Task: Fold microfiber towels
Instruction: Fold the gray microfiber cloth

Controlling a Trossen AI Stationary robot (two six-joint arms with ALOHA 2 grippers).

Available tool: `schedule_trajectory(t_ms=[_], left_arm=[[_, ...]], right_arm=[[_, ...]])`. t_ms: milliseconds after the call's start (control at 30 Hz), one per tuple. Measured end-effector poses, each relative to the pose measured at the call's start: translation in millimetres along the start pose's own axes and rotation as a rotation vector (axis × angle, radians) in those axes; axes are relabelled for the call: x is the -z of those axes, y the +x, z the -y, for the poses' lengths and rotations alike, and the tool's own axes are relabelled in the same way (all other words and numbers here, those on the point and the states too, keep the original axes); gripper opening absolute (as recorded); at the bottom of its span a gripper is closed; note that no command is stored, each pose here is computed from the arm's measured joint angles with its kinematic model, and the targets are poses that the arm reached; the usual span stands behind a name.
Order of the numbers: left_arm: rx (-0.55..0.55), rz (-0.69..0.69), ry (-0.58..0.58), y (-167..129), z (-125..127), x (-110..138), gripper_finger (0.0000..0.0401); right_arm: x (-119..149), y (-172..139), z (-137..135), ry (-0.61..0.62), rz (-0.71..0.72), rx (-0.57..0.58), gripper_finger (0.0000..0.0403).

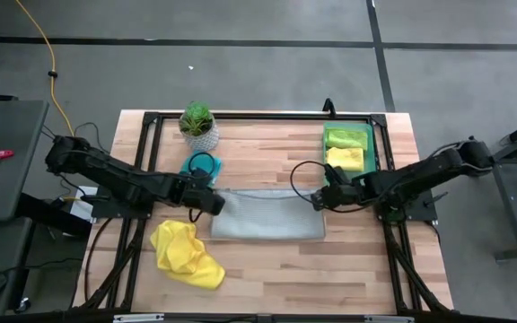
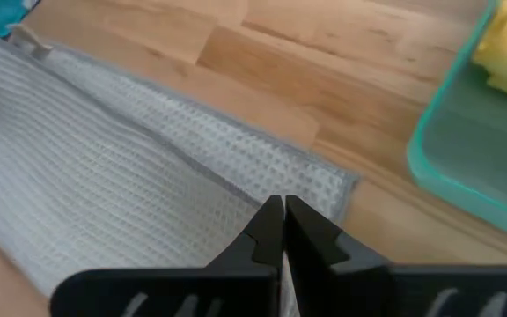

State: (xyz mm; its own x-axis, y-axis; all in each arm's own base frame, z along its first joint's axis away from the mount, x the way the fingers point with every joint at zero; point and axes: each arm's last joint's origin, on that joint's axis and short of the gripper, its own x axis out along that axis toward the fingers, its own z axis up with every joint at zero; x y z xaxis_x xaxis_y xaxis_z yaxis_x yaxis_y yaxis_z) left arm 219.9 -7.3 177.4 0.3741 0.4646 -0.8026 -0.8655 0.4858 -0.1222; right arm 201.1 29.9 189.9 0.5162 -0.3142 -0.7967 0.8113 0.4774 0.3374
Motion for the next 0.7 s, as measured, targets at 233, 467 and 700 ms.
schedule_trajectory(t_ms=[233,467,700], left_arm=[[-0.085,0.020,-0.055,1.1,-6.2,2.7,0.0000],[-0.106,0.024,-0.001,0.9,-8.0,3.1,0.0000],[-0.107,0.020,0.009,0.9,-8.2,3.2,0.0001]], right_arm=[[0.6,0.2,5.0,0.017,-0.002,0.050,0.0000],[2.8,1.7,9.9,0.037,-0.006,0.082,0.0000],[2.7,1.8,8.8,0.041,-0.009,0.070,0.0000]])
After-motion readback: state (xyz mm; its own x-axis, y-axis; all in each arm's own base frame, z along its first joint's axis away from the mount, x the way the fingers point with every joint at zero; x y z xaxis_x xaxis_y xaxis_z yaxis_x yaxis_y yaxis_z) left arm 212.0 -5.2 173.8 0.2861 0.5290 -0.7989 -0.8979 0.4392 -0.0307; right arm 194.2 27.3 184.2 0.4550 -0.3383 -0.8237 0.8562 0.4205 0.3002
